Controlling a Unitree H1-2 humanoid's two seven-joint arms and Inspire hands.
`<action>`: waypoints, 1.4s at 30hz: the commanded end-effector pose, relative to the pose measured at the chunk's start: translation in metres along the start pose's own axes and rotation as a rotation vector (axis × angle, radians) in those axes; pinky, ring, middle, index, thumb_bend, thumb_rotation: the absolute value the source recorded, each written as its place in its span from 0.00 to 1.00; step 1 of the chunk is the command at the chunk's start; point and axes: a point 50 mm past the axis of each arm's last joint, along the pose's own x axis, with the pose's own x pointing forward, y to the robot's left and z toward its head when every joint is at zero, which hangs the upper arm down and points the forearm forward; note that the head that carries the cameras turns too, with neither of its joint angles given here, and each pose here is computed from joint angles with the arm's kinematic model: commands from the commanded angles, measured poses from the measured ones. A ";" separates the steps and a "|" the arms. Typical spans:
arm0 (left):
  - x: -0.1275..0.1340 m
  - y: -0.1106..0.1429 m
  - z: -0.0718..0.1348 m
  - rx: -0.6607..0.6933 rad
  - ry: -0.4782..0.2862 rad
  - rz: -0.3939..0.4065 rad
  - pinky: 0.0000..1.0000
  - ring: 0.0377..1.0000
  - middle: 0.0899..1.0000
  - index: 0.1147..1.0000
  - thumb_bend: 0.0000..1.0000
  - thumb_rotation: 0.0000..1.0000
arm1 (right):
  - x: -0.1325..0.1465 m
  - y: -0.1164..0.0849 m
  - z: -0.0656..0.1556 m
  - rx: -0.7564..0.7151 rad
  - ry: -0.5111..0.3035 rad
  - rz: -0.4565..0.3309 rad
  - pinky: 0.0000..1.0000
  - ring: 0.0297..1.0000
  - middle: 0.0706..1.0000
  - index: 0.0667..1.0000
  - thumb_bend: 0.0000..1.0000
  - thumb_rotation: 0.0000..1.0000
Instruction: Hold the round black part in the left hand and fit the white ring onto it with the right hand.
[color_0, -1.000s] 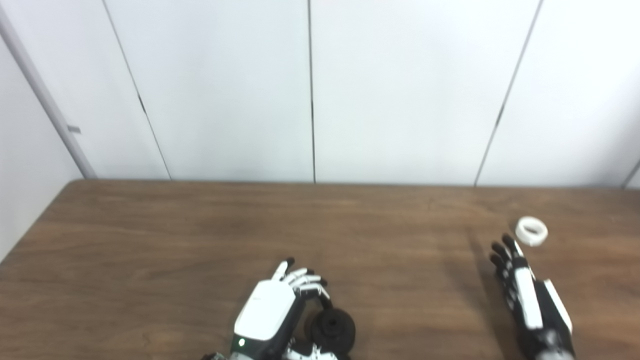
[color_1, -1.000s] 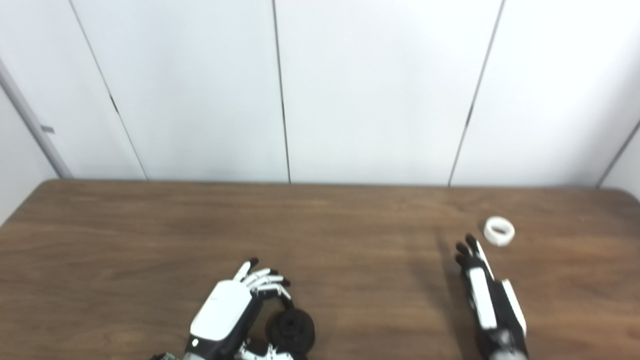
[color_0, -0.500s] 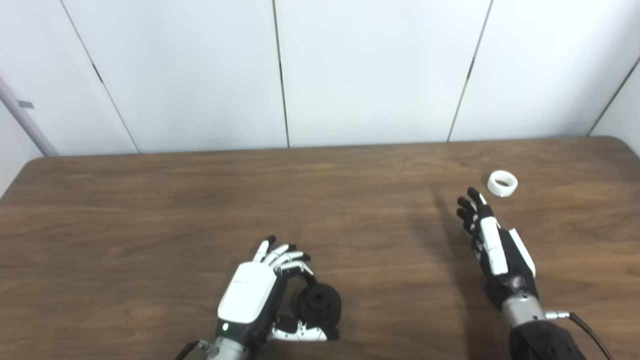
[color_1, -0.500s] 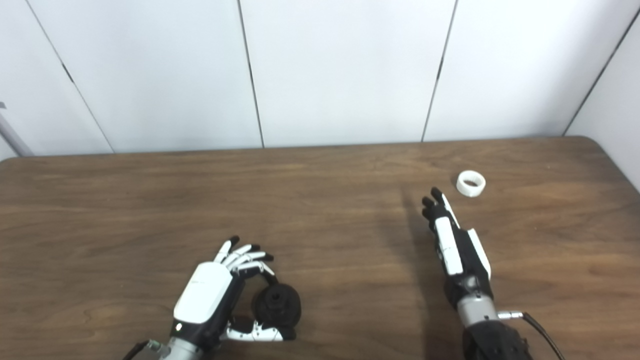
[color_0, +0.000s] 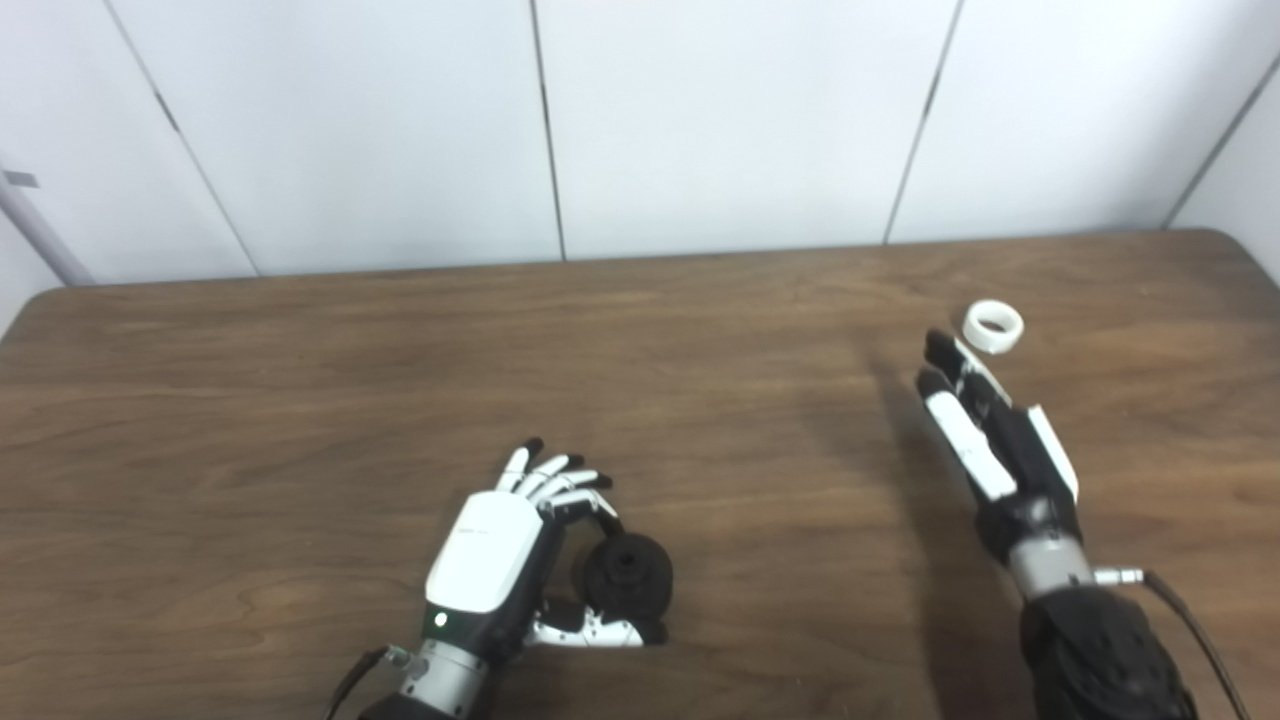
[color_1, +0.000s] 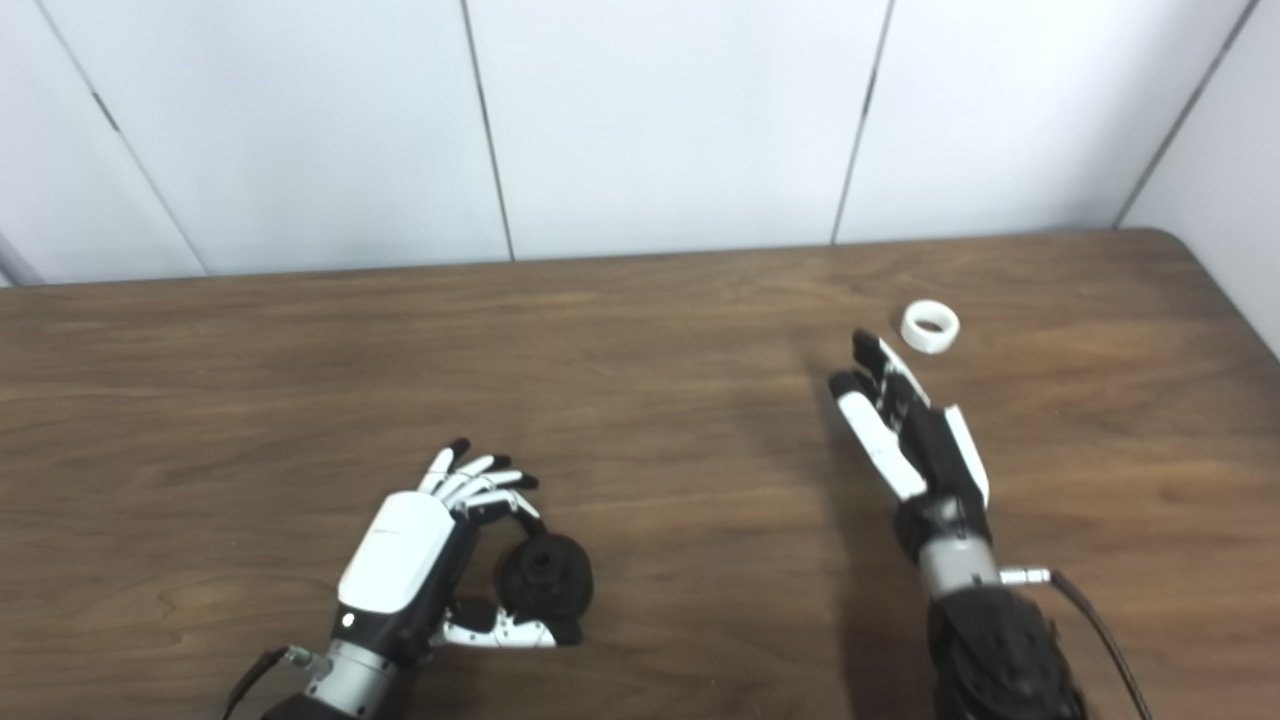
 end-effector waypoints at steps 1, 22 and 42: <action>-0.007 -0.006 -0.009 0.046 0.019 -0.062 1.00 0.88 0.76 0.42 0.52 0.05 | 0.010 -0.011 0.029 -0.062 -0.105 -0.059 0.86 0.89 0.86 0.76 0.66 0.44; -0.012 0.001 -0.025 0.104 0.025 -0.060 1.00 0.86 0.75 0.42 0.52 0.05 | 0.106 -0.099 0.077 -0.665 -0.135 -0.240 0.84 0.96 0.95 0.73 0.87 0.20; -0.017 -0.002 -0.030 0.129 0.035 -0.097 0.99 0.85 0.74 0.42 0.52 0.05 | 0.158 -0.098 0.079 -0.819 0.003 -0.126 1.00 1.00 1.00 0.75 0.89 0.23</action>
